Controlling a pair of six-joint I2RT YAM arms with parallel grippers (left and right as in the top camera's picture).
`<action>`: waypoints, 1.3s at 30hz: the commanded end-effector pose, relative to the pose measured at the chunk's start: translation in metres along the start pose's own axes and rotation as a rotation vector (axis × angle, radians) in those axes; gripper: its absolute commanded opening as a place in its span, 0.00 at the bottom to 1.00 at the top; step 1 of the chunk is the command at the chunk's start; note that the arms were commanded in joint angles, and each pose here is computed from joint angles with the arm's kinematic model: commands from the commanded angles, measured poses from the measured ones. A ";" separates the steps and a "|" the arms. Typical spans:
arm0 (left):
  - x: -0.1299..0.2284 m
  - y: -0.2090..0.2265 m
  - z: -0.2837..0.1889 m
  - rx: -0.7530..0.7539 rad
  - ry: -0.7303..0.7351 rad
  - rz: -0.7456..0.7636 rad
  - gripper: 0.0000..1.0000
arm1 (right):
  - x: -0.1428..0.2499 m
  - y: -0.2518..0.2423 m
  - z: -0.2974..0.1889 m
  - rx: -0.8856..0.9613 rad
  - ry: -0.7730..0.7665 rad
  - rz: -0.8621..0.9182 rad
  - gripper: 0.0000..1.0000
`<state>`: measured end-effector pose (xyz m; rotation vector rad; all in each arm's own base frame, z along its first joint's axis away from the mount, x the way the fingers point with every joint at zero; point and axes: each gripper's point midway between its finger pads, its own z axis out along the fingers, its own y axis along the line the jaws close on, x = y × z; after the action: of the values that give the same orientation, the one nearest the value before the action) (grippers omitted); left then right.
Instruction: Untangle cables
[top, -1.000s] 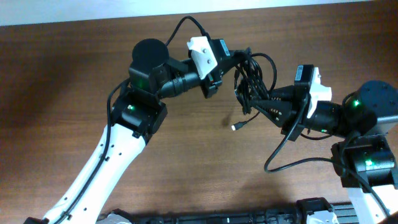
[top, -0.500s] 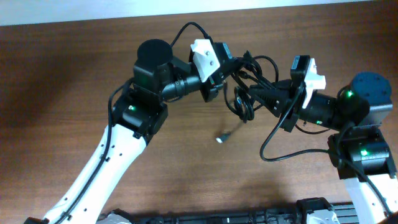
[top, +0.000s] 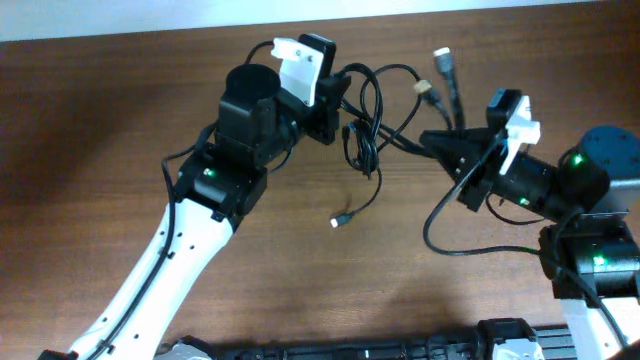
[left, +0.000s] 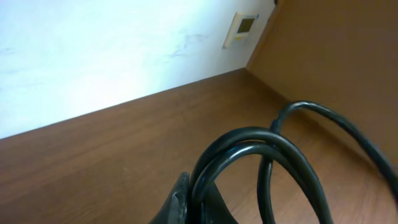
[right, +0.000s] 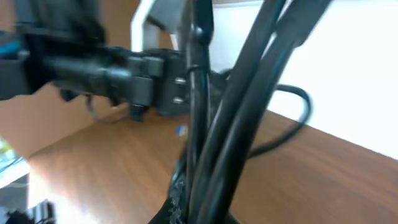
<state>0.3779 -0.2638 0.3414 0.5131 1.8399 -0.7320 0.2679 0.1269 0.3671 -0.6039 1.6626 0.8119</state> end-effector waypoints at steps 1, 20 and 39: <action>-0.009 -0.014 -0.005 0.122 -0.029 0.103 0.00 | -0.011 -0.028 -0.016 0.200 -0.029 -0.005 0.07; -0.041 -0.014 -0.008 0.112 -0.150 -0.001 0.00 | 0.021 0.002 -0.011 0.012 0.080 0.000 0.79; -0.051 -0.097 -0.010 0.351 -0.197 -0.068 0.00 | 0.034 -0.002 0.007 -0.132 0.117 0.092 0.37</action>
<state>0.3348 -0.3224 0.4089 0.5651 1.5817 -1.0856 0.2675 0.1314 0.3227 -0.6575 1.7958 0.9813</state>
